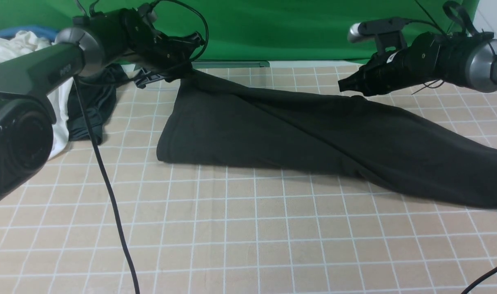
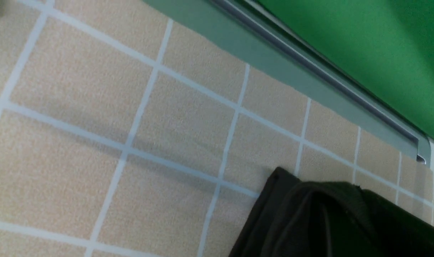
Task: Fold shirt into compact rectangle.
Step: 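Fold the black garment in half by bringing its near edge over to the far edge, then pull the folded dark garment lengthwise by its ends to straighten it flat on the table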
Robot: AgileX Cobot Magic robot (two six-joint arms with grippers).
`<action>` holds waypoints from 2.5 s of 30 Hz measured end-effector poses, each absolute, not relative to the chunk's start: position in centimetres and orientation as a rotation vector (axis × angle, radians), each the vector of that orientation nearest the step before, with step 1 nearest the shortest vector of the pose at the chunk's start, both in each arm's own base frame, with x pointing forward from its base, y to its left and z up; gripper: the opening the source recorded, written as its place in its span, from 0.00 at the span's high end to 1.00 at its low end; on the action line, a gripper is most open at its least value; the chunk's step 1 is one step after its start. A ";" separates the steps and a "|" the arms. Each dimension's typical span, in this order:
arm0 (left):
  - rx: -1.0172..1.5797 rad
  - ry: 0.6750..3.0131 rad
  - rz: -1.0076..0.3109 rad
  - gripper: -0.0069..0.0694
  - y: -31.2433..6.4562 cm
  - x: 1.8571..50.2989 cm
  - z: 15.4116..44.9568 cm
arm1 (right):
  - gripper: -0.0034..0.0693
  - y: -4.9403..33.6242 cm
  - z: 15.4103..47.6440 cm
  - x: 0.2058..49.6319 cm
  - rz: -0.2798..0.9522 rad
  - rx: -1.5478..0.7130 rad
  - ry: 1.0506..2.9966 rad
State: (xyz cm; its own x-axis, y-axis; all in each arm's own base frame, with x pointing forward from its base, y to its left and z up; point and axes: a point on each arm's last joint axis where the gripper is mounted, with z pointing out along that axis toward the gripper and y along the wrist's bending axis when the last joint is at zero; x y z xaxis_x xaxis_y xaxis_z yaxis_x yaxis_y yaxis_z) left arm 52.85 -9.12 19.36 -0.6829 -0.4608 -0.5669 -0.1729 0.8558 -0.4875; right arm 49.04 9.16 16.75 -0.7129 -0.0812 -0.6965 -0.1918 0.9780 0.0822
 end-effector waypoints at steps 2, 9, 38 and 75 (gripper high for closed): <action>-0.457 2.307 -0.521 0.87 -9.1 52.9 19.4 | 0.92 9.2 16.7 48.9 0.193 -0.199 2.385; -0.461 2.381 -0.476 0.53 -7.7 52.6 19.3 | 0.92 9.0 19.0 47.5 0.206 -0.260 2.462; -0.317 2.722 -0.479 0.89 -3.6 49.9 26.3 | 0.92 21.2 15.2 50.1 0.425 -0.611 2.472; -0.273 2.990 -0.417 0.84 -5.2 42.2 24.4 | 0.92 7.9 35.7 42.3 0.158 -0.388 2.580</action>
State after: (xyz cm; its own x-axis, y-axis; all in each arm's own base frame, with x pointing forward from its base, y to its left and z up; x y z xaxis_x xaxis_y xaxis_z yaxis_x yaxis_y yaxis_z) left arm 42.19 -5.22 24.42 -0.9776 -0.1927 -0.0842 -0.1623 0.9460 -0.2805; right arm 42.26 7.91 35.72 -0.8226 -0.2429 -0.5142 -0.3040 0.9520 0.0365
